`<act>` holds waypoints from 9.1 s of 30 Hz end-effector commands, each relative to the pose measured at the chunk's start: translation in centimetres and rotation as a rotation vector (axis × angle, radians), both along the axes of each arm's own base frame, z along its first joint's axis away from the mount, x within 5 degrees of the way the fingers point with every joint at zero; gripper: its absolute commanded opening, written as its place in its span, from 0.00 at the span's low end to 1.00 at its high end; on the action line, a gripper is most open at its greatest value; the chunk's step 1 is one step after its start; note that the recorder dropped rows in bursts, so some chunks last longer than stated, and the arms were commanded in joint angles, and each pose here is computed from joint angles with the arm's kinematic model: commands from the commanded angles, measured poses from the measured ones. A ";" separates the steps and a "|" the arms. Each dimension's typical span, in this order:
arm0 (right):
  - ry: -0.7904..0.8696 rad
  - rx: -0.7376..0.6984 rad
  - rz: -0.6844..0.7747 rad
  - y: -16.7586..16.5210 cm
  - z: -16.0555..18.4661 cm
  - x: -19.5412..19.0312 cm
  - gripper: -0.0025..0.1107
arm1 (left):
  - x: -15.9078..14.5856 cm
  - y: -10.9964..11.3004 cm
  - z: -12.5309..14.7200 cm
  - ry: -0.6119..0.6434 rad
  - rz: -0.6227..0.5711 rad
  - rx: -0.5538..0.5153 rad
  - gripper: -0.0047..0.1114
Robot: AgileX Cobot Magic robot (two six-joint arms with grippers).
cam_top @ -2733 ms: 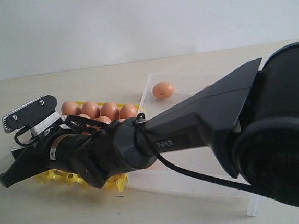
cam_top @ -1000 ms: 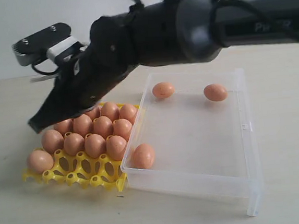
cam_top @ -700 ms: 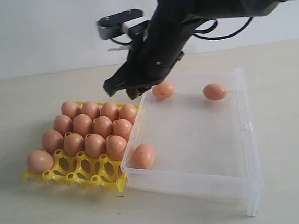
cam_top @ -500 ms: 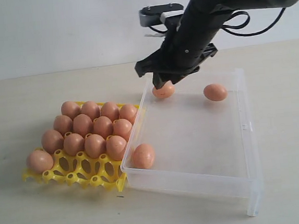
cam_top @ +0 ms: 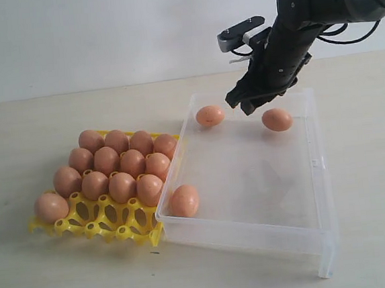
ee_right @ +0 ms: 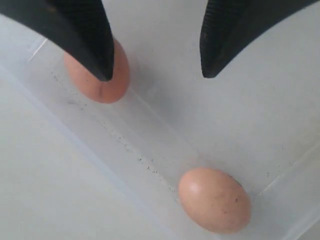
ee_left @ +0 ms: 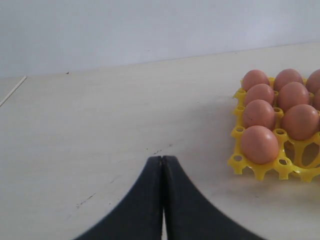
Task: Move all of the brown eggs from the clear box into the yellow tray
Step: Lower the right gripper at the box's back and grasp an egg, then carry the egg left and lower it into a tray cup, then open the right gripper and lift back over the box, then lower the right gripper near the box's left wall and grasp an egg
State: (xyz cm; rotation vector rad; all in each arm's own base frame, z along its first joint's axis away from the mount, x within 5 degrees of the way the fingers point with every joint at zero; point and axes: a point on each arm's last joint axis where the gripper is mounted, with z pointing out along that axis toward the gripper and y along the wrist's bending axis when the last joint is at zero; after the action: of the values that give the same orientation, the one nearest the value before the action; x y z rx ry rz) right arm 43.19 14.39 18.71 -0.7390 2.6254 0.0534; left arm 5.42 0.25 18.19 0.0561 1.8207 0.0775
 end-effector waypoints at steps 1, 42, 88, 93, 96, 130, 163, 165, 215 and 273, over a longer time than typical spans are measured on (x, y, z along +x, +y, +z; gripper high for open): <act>0.027 -0.009 -0.052 -0.4 -0.3 1.3 0.48 | 0.0 0.0 0.3 -0.023 0.000 -0.011 0.04; -0.003 -0.058 -0.075 -2.1 -5.6 3.6 0.48 | 0.0 0.0 0.3 -0.023 0.000 -0.011 0.04; -0.160 0.145 -0.069 2.3 -0.2 -1.3 0.02 | 0.0 0.0 0.3 -0.023 0.000 -0.011 0.04; -0.227 0.270 -0.040 5.5 0.3 -5.7 0.02 | 0.0 0.0 0.3 -0.023 0.000 -0.011 0.04; -0.301 0.350 0.005 8.4 0.6 -8.2 0.02 | 0.0 0.0 0.3 -0.023 0.000 -0.011 0.04; -0.563 0.646 0.189 23.1 -5.0 -15.5 0.02 | 0.0 0.0 0.3 -0.023 0.000 -0.011 0.04; -0.582 0.554 0.340 25.1 -7.0 -16.3 0.02 | 0.0 0.0 0.3 -0.023 0.000 -0.011 0.04; -0.578 0.553 0.339 25.1 -7.0 -16.3 0.02 | 0.0 0.0 0.3 -0.023 0.000 -0.011 0.04; -0.158 0.334 -0.063 6.1 4.6 -7.6 0.25 | 0.0 0.0 0.3 -0.023 0.000 -0.011 0.04; 0.406 0.403 -0.240 9.3 -6.5 -9.2 0.51 | 0.0 0.0 0.3 -0.023 0.000 -0.011 0.04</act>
State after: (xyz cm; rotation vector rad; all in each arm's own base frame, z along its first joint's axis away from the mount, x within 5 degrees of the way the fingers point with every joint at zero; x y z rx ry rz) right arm 33.81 23.40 12.04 -0.2884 2.9515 0.7052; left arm 5.42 0.25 18.19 0.0561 1.8207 0.0775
